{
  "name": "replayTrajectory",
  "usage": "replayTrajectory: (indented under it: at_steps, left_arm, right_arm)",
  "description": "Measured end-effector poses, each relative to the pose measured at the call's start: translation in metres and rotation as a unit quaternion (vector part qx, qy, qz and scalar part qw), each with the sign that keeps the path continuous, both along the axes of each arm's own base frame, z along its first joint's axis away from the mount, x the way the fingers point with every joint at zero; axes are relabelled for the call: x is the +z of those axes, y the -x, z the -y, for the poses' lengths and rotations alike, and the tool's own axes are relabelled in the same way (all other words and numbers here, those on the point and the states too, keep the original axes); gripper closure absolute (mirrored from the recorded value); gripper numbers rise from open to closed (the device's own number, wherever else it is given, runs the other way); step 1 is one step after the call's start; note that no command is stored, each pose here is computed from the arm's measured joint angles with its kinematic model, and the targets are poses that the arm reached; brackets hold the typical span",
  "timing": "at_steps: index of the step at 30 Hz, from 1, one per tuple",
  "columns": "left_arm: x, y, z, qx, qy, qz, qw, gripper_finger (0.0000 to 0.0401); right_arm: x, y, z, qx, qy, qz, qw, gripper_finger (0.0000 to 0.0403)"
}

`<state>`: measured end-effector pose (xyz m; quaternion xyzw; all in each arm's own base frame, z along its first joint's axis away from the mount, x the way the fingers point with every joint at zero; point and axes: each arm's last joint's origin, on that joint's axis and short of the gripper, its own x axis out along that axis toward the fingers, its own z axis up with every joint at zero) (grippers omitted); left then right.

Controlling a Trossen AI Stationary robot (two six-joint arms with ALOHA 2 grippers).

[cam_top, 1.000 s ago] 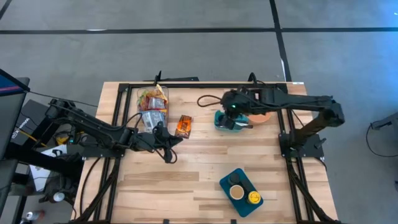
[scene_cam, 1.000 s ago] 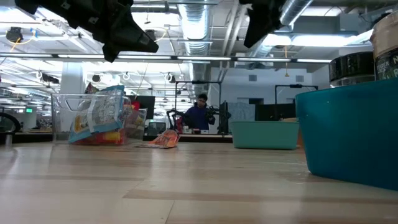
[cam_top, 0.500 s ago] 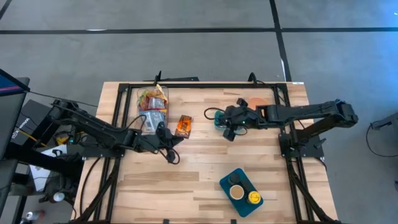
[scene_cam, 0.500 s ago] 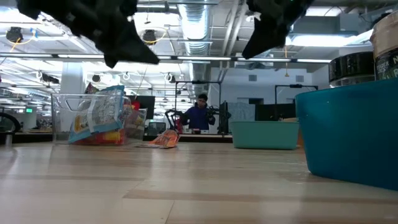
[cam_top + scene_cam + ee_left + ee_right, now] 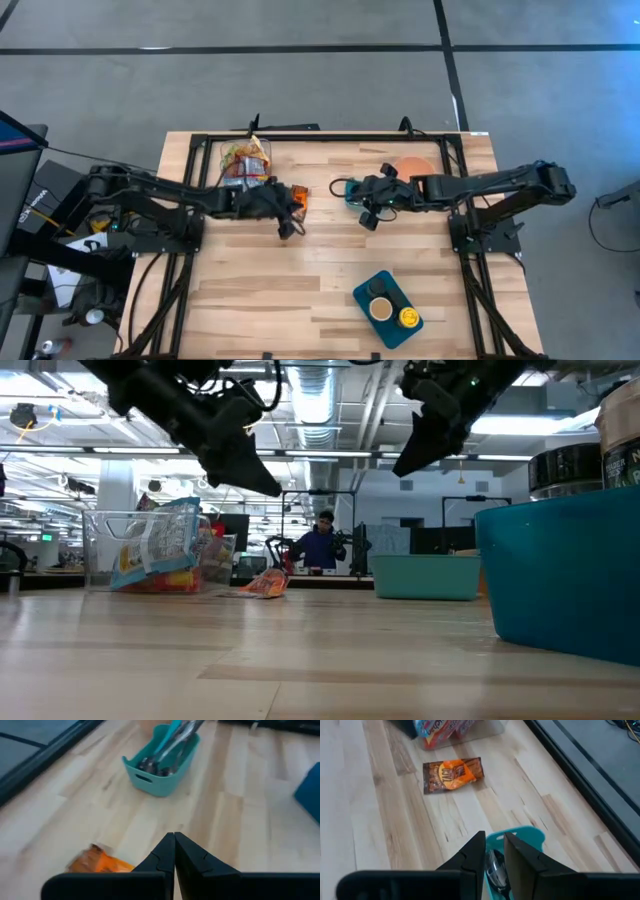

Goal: Pick & Place Food Item
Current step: Put the orange seasoning pack into the blue bin

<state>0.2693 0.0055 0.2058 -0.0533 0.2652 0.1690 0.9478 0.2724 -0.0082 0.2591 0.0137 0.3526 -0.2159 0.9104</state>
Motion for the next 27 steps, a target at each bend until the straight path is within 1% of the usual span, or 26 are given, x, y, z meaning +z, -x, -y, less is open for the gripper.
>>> replayTrajectory:
  at_steps: [4,7,10,12,18,21,23,27]
  left_arm:
    - [0.009,-0.004,-0.015,-0.013,-0.007,-0.008,1.000,0.0401]
    - [0.014,-0.004,-0.026,-0.011,-0.008,-0.028,1.000,0.0401]
    - [0.021,-0.003,-0.039,0.002,-0.013,-0.049,0.999,0.0401]
    - [0.023,-0.002,-0.046,0.000,-0.011,-0.062,0.998,0.0401]
    - [0.028,-0.001,-0.063,-0.008,0.001,-0.067,0.998,0.0401]
    - [0.024,-0.006,-0.069,-0.010,0.007,-0.085,0.996,0.0401]
    - [0.021,-0.016,-0.074,-0.008,0.009,-0.096,0.995,0.0401]
    - [0.009,-0.032,-0.083,-0.015,0.013,-0.159,0.987,0.0401]
  right_arm:
    - [-0.008,0.001,0.000,0.000,0.000,0.001,1.000,0.0340]
    - [-0.012,0.002,0.000,0.000,0.000,0.003,1.000,0.0340]
    - [-0.013,0.002,0.000,0.000,0.000,0.005,1.000,0.0340]
    - [-0.013,0.001,0.000,0.000,0.000,0.009,1.000,0.0340]
    - [-0.010,-0.001,0.001,0.010,0.013,0.021,1.000,0.0340]
    - [-0.010,-0.002,0.004,0.007,0.016,0.023,1.000,0.0340]
    - [-0.009,-0.002,0.008,0.000,0.017,0.026,1.000,0.0340]
    - [-0.009,-0.002,0.016,-0.010,0.017,0.026,0.999,0.0340]
